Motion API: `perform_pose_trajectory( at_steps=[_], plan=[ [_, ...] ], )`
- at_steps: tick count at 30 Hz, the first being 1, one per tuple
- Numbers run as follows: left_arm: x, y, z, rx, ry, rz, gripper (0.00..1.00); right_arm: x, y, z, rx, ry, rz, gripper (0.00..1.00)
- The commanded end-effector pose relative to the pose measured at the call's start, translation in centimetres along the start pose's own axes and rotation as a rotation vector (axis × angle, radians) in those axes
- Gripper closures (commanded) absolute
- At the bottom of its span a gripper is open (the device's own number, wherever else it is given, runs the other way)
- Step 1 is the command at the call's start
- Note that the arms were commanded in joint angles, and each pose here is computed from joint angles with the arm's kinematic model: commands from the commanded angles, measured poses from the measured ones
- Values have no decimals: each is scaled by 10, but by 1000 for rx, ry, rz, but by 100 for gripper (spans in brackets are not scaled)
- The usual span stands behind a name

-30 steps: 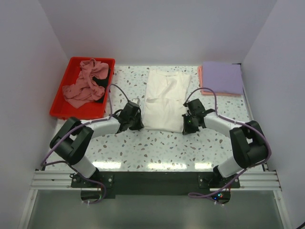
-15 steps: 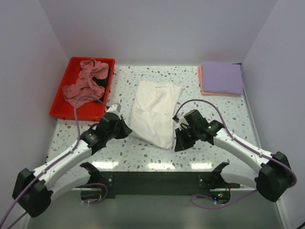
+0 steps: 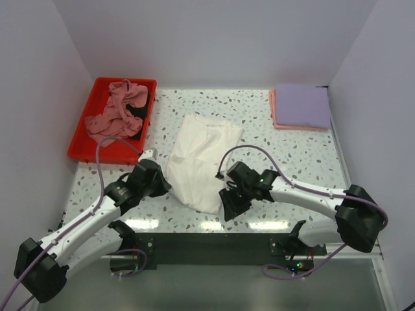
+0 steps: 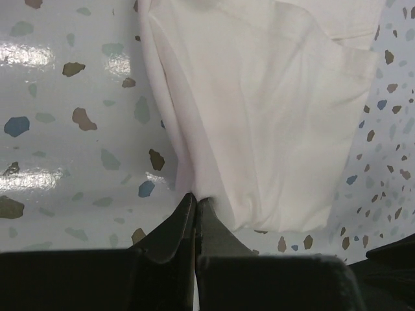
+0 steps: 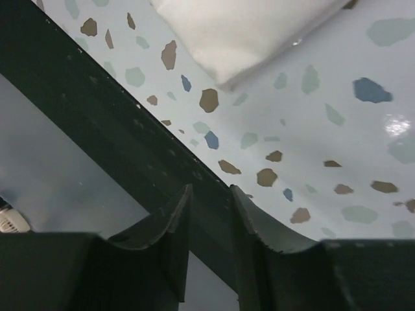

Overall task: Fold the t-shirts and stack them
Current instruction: Fold the tshirt

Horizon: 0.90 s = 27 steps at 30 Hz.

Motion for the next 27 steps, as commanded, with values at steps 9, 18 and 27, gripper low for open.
perform_pose_trajectory(
  at_steps=[9, 18, 27],
  plan=[
    [-2, -9, 9, 47, -35, -26, 100, 17, 56, 31, -92, -102, -127, 58],
    [-3, -8, 7, 32, -42, -33, 100, 30, 72, 24, -189, -47, -277, 57],
    [0, -9, 7, 38, -42, -35, 100, 33, 75, 25, -203, -47, -269, 91]
  ],
)
Point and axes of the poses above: each gripper's point midway between its finger pads, its own y axis out along the fingers, its own z axis along the line the jaws close on, x = y × z, the point moved 6 cm from there along -y, back along the fingers, and after that the axes turned 12 degrees about y, right-handed, at the moved point
